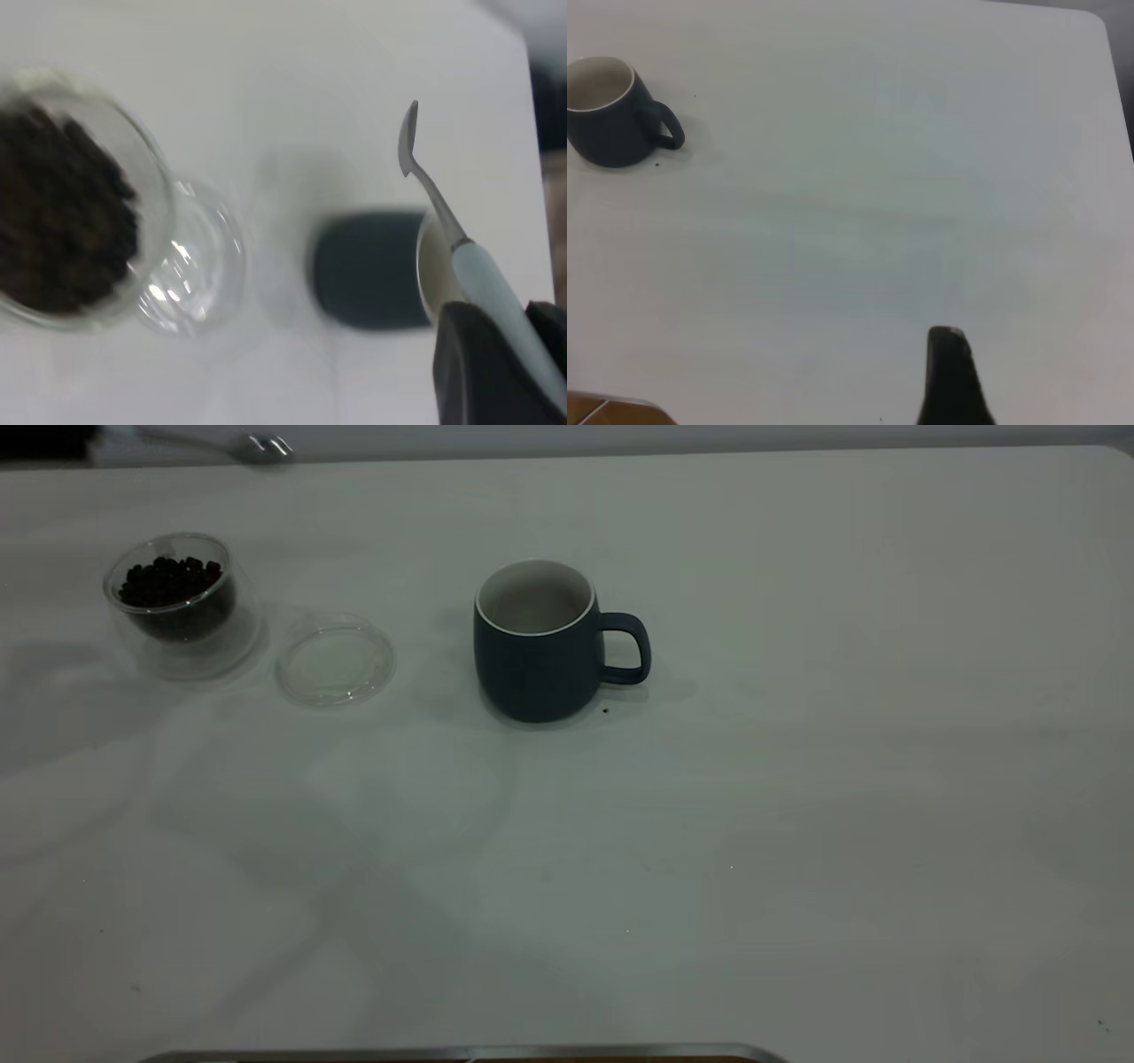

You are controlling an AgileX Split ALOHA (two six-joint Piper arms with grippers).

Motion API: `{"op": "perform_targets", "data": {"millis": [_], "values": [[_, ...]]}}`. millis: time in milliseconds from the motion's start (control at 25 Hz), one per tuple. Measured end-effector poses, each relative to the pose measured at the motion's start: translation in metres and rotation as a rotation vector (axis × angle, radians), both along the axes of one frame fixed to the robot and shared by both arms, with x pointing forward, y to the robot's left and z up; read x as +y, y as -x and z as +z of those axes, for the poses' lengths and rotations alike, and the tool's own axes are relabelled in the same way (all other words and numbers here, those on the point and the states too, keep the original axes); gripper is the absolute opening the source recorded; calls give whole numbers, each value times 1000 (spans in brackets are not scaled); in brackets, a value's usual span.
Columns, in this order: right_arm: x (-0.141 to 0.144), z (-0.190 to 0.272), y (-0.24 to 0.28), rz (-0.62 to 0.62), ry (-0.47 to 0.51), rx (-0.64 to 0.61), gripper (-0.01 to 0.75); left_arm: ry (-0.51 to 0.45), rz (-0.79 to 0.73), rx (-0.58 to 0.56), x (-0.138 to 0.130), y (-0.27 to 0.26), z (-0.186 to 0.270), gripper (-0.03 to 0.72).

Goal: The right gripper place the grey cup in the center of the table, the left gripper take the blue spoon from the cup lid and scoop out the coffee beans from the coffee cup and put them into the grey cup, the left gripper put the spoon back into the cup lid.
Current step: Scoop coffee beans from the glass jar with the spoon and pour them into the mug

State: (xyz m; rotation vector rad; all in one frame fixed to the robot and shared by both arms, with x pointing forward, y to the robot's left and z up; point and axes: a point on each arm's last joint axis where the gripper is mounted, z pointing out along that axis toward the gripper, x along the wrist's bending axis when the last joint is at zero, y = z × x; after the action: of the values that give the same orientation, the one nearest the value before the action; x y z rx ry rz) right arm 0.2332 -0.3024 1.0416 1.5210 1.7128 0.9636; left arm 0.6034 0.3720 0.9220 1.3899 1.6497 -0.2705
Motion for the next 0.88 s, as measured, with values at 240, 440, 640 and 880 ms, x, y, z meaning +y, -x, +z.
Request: {"op": "perform_targets", "data": {"millis": [240, 440, 640, 880], "values": [[0, 0, 0, 0, 0, 0, 532, -26, 133, 48, 62, 5, 6, 133], [0, 0, 0, 0, 0, 0, 532, -28, 84, 117, 73, 16, -13, 133], [0, 0, 0, 0, 0, 0, 532, -23, 68, 142, 73, 16, -29, 133], [0, 0, 0, 0, 0, 0, 532, -2, 67, 178, 73, 16, -58, 133]]}}
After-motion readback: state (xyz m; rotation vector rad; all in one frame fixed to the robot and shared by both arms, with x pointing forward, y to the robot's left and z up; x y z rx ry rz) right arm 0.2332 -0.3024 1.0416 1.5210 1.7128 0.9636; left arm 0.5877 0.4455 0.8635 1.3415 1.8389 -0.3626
